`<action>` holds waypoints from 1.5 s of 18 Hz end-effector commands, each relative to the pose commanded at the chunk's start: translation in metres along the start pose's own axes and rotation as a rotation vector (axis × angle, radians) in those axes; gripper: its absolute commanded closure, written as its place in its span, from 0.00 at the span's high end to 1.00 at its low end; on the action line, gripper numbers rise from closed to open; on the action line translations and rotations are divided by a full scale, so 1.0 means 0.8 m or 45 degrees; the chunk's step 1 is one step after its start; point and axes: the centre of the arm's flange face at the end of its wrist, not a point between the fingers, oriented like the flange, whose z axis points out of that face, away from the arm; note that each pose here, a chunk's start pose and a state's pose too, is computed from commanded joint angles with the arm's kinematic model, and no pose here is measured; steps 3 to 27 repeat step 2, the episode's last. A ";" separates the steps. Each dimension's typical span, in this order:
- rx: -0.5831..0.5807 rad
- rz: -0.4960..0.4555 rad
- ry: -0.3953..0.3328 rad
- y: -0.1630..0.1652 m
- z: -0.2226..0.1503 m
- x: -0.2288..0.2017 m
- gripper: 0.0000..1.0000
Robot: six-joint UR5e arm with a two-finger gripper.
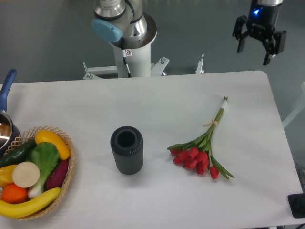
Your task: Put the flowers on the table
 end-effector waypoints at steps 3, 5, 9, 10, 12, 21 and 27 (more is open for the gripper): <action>-0.002 -0.007 0.003 0.003 0.000 0.001 1.00; -0.002 -0.007 0.003 0.003 0.000 0.001 1.00; -0.002 -0.007 0.003 0.003 0.000 0.001 1.00; -0.002 -0.007 0.003 0.003 0.000 0.001 1.00; -0.002 -0.007 0.003 0.003 0.000 0.001 1.00; -0.002 -0.007 0.003 0.003 0.000 0.001 1.00; -0.002 -0.007 0.003 0.003 0.000 0.001 1.00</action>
